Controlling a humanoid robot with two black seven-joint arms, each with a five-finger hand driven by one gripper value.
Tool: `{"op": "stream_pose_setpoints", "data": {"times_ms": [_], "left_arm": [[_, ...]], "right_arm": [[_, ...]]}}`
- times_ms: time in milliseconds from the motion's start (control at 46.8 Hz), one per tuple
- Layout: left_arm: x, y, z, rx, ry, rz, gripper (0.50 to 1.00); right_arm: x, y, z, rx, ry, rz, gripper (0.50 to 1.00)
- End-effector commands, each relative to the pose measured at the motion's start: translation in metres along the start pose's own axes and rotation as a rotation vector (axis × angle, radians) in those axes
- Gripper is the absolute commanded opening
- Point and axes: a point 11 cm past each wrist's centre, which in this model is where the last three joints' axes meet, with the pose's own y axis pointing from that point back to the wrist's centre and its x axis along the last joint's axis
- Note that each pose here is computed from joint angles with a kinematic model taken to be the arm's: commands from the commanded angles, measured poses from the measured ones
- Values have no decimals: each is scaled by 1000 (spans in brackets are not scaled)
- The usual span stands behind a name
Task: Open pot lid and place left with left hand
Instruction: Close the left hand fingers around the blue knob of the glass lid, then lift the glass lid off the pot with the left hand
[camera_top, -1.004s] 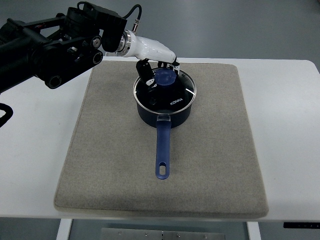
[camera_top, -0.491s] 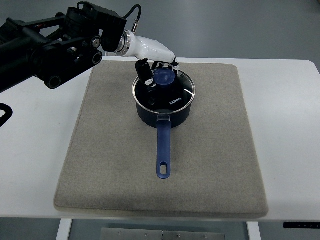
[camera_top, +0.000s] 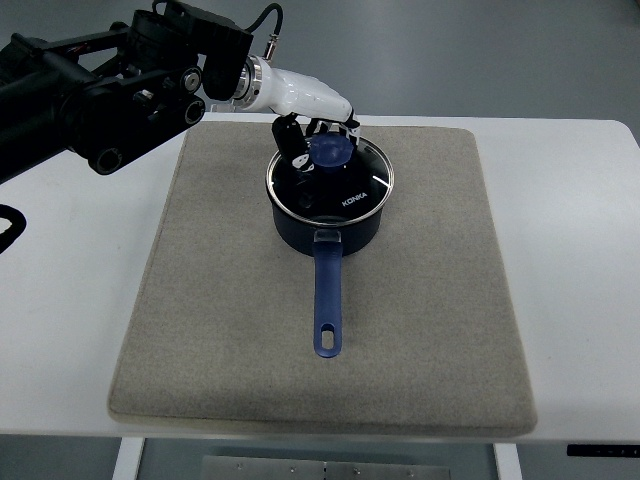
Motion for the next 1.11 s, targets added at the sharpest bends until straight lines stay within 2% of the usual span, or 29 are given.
{"op": "stream_pose_setpoints", "data": {"times_ms": [0,256,384,662,918,1089], "left_arm": [[2,2,-1,4,1,1,500],[12,11,-2,7,-5,9,500],[22,35,-15,35,-14,27,500],[18,84,-57,129,17,54,500],[-9,127,-94,221,68,37,500],[-45,137,-113,259,126,-9,500]], "right_arm": [[0,0,0,0,1,0,915],[0,0,0,0,-1,0,915],[0,0,0,0,-1,0,915],[0,0,0,0,1,0,915],[0,0,0,0,1,0,915],[0,0,0,0,1,0,915]]}}
